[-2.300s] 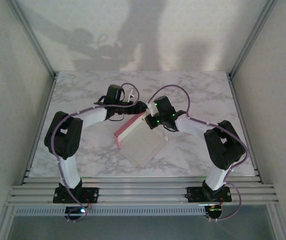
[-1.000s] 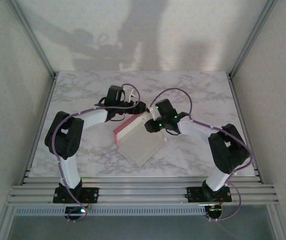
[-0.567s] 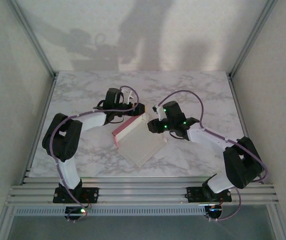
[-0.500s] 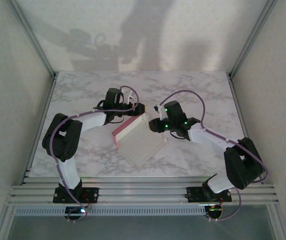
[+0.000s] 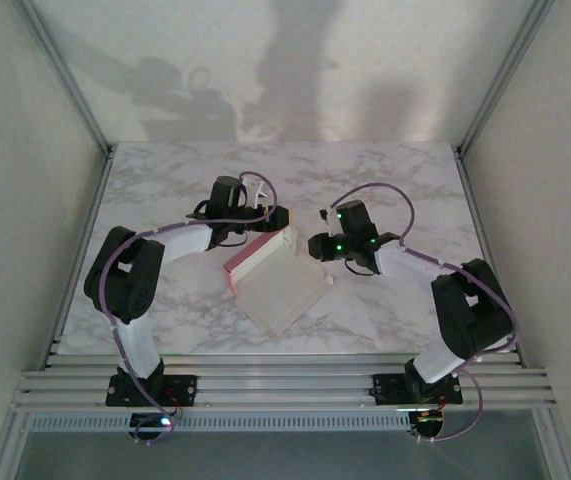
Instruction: Fold the paper box
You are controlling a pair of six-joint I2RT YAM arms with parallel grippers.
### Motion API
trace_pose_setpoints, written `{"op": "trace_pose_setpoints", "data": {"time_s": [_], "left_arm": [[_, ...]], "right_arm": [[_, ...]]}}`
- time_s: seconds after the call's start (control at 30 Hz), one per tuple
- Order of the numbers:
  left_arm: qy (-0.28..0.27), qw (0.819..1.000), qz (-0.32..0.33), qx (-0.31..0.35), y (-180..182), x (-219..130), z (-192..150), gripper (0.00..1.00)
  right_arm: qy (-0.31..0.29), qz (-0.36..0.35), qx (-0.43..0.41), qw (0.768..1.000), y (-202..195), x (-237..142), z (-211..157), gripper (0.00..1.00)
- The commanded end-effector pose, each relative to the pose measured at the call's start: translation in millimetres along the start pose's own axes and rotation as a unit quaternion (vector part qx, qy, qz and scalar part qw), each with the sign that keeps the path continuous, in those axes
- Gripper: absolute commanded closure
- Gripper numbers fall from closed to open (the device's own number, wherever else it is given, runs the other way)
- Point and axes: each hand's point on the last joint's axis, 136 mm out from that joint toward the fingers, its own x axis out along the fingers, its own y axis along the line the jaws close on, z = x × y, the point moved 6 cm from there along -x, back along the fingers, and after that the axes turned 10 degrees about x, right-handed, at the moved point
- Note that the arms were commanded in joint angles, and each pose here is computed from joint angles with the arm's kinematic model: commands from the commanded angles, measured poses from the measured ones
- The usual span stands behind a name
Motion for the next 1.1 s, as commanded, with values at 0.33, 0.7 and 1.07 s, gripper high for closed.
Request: {"op": "trace_pose_setpoints", "data": {"time_s": [0.33,0.7,1.07], "left_arm": [[0.044,0.999,0.014,-0.027,5,3,-30,0.31],[0.045,0.998,0.010,-0.030,4,4,-31,0.31],[0.045,0.998,0.001,-0.036,4,5,-31,0.31]], "right_arm": [[0.004,0.063,-0.030,0.998,15,22,12,0.71],[0.006,0.086,-0.046,0.995,28,28,17,0.69],[-0.002,0.067,-0.057,0.996,36,38,18,0.63]]}}
